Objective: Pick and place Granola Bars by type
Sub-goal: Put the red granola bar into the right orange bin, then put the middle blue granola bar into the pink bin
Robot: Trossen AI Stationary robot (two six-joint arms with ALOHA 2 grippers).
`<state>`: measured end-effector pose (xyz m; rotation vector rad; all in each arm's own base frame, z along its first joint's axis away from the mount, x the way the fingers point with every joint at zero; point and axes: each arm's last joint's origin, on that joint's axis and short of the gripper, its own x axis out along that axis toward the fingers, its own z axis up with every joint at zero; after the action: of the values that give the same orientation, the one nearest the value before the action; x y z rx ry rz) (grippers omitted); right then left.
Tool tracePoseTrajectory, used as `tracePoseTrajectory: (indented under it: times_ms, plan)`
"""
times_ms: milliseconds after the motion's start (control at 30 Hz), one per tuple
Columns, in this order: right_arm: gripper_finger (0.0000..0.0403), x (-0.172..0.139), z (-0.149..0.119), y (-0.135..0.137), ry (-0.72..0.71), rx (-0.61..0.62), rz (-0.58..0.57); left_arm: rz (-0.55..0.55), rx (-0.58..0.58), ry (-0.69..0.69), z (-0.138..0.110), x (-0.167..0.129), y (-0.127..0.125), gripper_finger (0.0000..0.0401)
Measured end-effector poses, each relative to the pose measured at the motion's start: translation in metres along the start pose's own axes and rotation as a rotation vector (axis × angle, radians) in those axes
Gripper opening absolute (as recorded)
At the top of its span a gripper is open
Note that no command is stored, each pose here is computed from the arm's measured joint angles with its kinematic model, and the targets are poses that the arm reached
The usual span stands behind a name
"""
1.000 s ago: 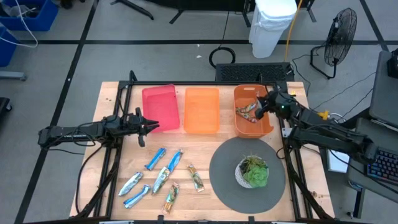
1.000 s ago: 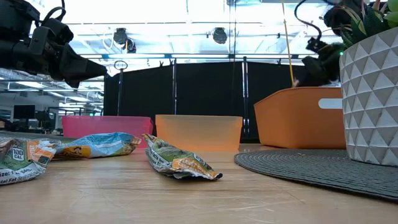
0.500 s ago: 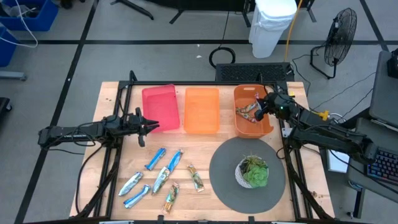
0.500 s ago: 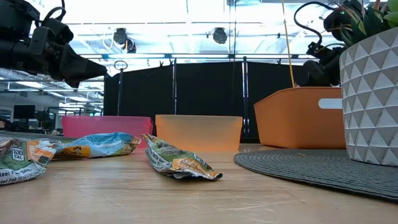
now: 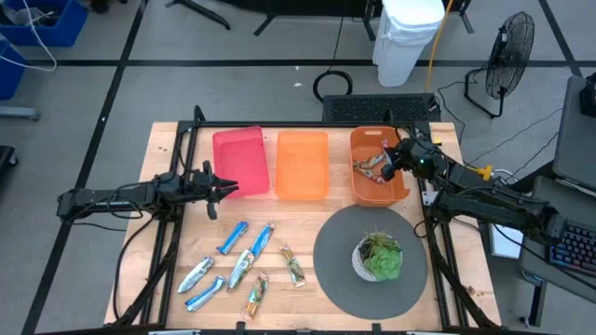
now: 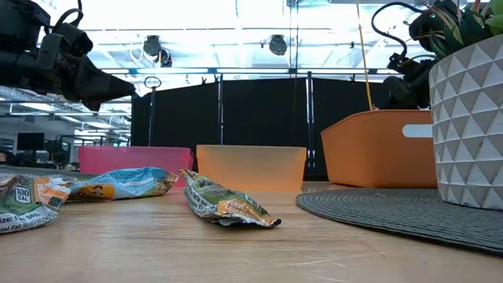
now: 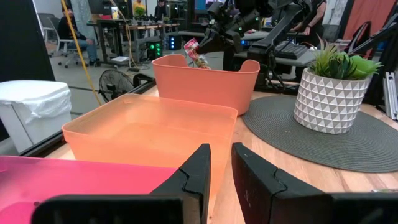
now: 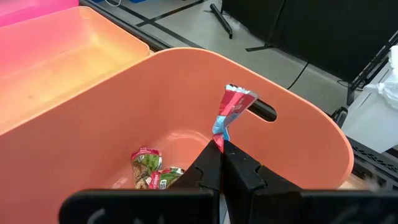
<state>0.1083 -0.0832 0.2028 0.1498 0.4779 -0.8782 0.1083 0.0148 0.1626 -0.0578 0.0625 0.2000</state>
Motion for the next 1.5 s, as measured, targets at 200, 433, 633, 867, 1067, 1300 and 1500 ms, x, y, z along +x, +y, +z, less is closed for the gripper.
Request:
tracePoseTrajectory:
  times_ms: [200, 433, 633, 867, 1067, 1300, 1500]
  plan:
    - [0.0, 0.0001, -0.0001, 0.0, 0.001, 0.0, 0.0, 0.0, 0.0, 0.0, 0.0, 0.0, 0.0, 0.0072]
    - [0.0, 0.0001, -0.0002, 0.0, 0.001, 0.0, 0.0, 0.0, 0.0, 0.0, 0.0, 0.0, 0.0, 0.0072]
    - [0.0, 0.0001, -0.0002, 0.0, 0.001, 0.011, 0.0, 0.0, 0.0, 0.0, 0.0, 0.0, 0.0, 0.0072]
    - [0.0012, 0.0001, -0.0003, 0.0, 0.001, 0.017, 0.0, 0.0, 0.0, 0.0, 0.0, 0.0, 0.0, 0.0072]
    - [0.0052, 0.0, -0.0002, 0.0, 0.0, 0.016, 0.0, 0.0, 0.0, 0.0, 0.0, 0.0, 0.0, 0.0072]
    - [0.0113, 0.0001, 0.0002, 0.0, -0.003, 0.018, 0.0, 0.0, 0.0, 0.0, 0.0, 0.0, 0.0, 0.0072]
    - [0.0138, -0.0005, 0.0069, 0.0047, -0.063, 0.025, 0.151, 0.0, 0.0, 0.0, 0.0, 0.0, 0.0, 0.0072]
